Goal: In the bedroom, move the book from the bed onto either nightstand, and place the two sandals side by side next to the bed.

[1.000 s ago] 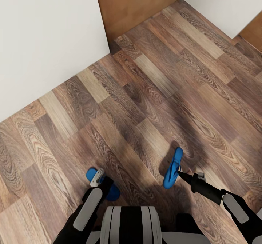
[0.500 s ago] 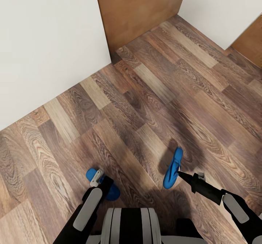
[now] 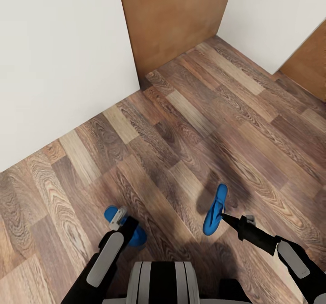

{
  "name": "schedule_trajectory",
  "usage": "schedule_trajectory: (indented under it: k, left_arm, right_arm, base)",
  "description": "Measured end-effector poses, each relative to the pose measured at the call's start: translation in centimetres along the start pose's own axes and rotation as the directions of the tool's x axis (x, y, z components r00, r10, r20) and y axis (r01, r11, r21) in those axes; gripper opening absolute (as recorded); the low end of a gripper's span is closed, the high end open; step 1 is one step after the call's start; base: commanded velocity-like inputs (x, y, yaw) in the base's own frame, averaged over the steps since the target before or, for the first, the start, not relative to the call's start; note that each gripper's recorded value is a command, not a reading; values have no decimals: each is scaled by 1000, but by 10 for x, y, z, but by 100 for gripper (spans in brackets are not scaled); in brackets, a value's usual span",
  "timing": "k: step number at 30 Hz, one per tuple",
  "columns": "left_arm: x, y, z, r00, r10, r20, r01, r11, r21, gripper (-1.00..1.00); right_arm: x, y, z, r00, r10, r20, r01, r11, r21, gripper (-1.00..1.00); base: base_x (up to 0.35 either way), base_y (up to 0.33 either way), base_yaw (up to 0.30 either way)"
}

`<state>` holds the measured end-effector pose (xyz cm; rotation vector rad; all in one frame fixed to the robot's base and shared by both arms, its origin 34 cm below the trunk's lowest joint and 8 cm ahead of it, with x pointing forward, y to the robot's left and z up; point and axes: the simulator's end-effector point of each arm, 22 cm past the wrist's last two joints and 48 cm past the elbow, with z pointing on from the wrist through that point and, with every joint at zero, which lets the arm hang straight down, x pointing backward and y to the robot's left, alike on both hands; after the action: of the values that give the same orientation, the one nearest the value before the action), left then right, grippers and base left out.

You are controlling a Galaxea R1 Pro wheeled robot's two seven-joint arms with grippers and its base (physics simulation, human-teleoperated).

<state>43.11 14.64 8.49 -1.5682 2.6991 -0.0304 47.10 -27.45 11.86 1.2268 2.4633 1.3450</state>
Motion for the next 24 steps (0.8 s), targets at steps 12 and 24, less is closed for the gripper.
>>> schedule_trajectory:
  k: [12,24]
  left_arm:
    - [-69,-7,-30,988,124,88,-130,989,64,-100]
    - [-108,-14,-56,916,396,61,-399,887,231,-100]
  right_arm:
    - [-5,26,-5,999,-31,13,32,999,-34,-100]
    - [-10,51,-11,997,-66,30,68,996,-65,-100]
  base:
    - [0,0,0]
    - [0,0,0]
